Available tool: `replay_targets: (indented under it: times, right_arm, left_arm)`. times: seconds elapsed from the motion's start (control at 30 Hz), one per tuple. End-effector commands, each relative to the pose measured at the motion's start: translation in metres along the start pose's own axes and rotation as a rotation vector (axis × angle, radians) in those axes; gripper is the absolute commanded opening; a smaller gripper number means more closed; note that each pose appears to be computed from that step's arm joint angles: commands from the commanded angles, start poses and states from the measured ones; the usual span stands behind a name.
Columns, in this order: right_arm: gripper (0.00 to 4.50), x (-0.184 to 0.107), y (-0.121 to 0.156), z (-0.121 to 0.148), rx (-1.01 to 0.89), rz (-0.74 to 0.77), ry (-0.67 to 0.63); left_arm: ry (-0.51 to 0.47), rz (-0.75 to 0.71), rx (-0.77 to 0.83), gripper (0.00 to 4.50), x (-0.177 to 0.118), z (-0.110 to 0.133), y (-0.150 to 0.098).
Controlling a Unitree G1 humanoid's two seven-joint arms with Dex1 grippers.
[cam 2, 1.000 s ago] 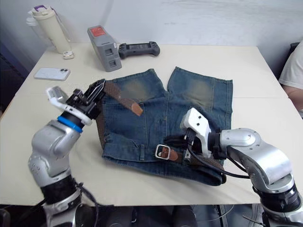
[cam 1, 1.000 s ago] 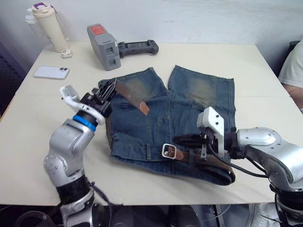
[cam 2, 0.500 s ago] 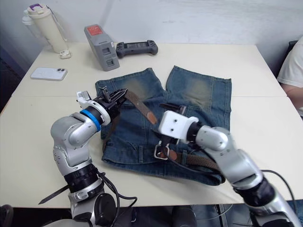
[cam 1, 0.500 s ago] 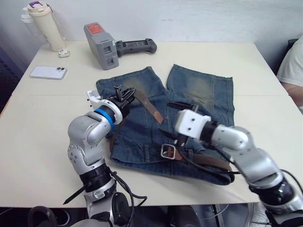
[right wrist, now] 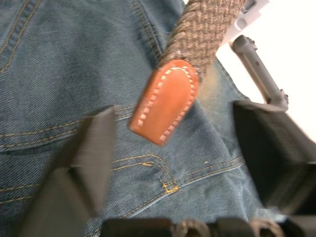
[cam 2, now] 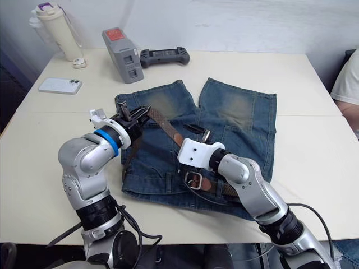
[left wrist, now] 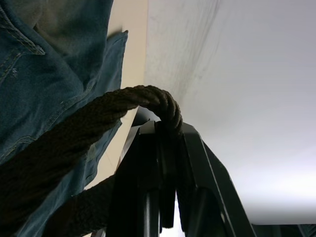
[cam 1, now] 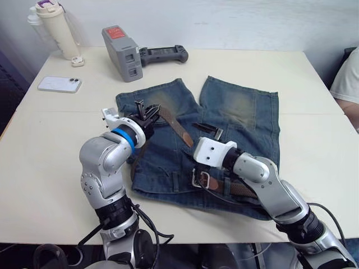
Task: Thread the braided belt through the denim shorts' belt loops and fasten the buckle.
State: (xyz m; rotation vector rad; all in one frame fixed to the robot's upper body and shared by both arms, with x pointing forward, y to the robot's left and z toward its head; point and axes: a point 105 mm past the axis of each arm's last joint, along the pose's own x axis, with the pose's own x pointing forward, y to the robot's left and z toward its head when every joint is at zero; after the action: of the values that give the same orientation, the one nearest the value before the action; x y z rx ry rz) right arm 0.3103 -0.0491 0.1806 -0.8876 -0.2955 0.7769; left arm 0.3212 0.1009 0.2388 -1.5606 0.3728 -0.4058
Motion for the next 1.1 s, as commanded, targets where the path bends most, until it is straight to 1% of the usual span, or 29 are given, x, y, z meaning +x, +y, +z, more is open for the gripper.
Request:
replay_targets:
  times: [0.03,0.07,0.13,0.17,0.3,0.33,0.37,0.43,0.5,0.53,0.57,0.6,0.63,0.7,0.77,0.8,0.97,1.1]
  right_arm:
    - [1.59,-0.004,-0.013,0.002,-0.029,-0.063,-0.016]
    - [1.19,-0.004,-0.016,0.003,-0.035,-0.076,-0.020]
    - [0.18,-0.005,-0.020,0.005,-0.044,-0.092,-0.029]
    - [0.08,-0.005,-0.021,0.006,-0.046,-0.096,-0.034]
    - [0.08,-0.007,-0.027,0.005,-0.062,-0.091,-0.037]
    - [0.08,-0.007,-0.027,0.004,-0.069,-0.081,-0.031]
    - [0.08,-0.007,-0.030,0.003,-0.084,-0.072,-0.026]
    - [0.08,-0.006,-0.033,0.001,-0.104,-0.049,-0.017]
    - [0.00,-0.004,-0.036,0.000,-0.122,-0.028,-0.013]
    - [0.00,-0.002,-0.037,-0.001,-0.130,-0.020,-0.010]
    - [0.00,-0.001,-0.038,-0.002,-0.133,-0.016,-0.010]
    - [0.00,0.001,-0.039,-0.002,-0.138,-0.010,-0.009]
    - [0.00,0.002,-0.038,-0.003,-0.141,-0.005,-0.008]
    - [0.00,0.006,-0.035,-0.005,-0.148,0.012,-0.008]
    - [0.00,0.010,-0.030,-0.005,-0.152,0.031,-0.011]
    - [0.00,0.012,-0.028,-0.004,-0.152,0.040,-0.015]
    - [0.00,0.019,-0.004,0.000,-0.161,0.110,-0.027]
    - [0.00,0.019,0.001,0.000,-0.167,0.115,-0.020]
  left_arm:
    - [0.046,-0.062,-0.039,0.00,-0.001,-0.019,-0.011]
    - [0.045,-0.059,-0.038,0.00,-0.001,-0.019,-0.011]
    - [0.043,-0.054,-0.035,0.00,-0.002,-0.019,-0.010]
    - [0.042,-0.053,-0.033,0.00,-0.002,-0.018,-0.010]
    - [0.037,-0.043,0.033,0.00,-0.004,-0.014,-0.005]
    - [0.042,-0.045,0.076,0.00,-0.005,-0.012,-0.003]
    - [0.055,-0.036,0.189,0.00,-0.008,-0.008,0.002]
    - [0.070,-0.032,0.303,0.00,-0.013,-0.002,0.008]
    - [0.070,-0.041,0.321,0.87,-0.017,-0.001,0.011]
    - [0.062,-0.035,0.311,1.16,-0.018,0.000,0.013]
    - [0.056,-0.031,0.304,1.63,-0.018,0.001,0.014]
    - [0.045,-0.020,0.286,2.01,-0.019,0.002,0.015]
    - [0.034,-0.005,0.269,2.53,-0.020,0.001,0.018]
    - [0.002,0.020,0.220,3.27,-0.024,0.002,0.021]
    - [-0.010,0.043,0.193,4.23,-0.026,-0.001,0.023]
    - [-0.018,0.062,0.165,4.48,-0.027,-0.003,0.024]
    - [-0.040,0.058,0.060,4.48,-0.029,-0.011,0.017]
    - [-0.059,0.080,0.029,4.48,-0.032,-0.011,0.017]
